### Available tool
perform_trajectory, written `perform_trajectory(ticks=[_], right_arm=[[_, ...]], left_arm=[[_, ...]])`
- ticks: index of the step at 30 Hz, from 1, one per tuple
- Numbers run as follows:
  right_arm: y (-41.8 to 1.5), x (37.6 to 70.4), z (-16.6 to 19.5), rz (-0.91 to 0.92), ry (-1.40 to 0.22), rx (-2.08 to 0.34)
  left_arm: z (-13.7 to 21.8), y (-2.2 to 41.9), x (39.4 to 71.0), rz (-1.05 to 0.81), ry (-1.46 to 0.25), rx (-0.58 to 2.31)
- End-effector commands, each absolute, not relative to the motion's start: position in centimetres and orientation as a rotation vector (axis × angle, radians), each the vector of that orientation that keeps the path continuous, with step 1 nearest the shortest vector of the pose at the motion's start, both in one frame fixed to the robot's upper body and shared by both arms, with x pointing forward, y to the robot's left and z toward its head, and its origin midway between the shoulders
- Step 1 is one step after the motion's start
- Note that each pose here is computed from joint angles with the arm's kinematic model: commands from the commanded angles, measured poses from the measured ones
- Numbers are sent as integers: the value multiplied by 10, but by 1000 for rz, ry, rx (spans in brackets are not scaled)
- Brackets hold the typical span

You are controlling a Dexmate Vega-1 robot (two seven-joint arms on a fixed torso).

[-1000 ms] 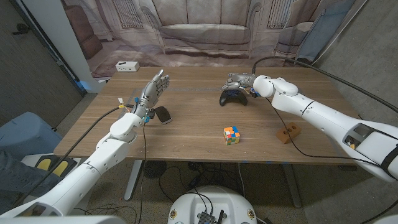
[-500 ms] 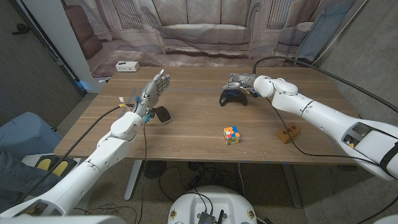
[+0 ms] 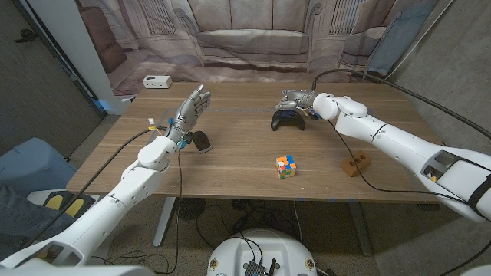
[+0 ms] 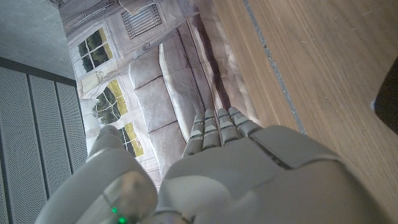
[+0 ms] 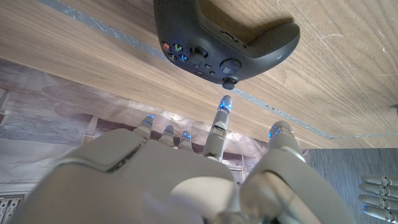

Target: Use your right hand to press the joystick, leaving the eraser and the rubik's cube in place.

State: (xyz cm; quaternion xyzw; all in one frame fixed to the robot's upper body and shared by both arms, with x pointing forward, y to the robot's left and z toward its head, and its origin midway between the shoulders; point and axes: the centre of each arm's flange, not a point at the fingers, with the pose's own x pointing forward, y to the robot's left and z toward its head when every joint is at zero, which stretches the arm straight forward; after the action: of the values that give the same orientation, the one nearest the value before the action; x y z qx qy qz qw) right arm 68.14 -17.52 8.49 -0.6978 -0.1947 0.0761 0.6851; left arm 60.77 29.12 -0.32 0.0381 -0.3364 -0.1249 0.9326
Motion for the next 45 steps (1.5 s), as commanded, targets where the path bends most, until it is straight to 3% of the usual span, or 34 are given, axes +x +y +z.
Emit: perform_trajectory(ticks=[1,45], right_arm=[[-175,682,84,173,-436,-1566],[-181,688,78,162,-414,-1573]], left_arm=[[-1,290,610,-257,-690,79],[-3,289,609,-254,-683,74]])
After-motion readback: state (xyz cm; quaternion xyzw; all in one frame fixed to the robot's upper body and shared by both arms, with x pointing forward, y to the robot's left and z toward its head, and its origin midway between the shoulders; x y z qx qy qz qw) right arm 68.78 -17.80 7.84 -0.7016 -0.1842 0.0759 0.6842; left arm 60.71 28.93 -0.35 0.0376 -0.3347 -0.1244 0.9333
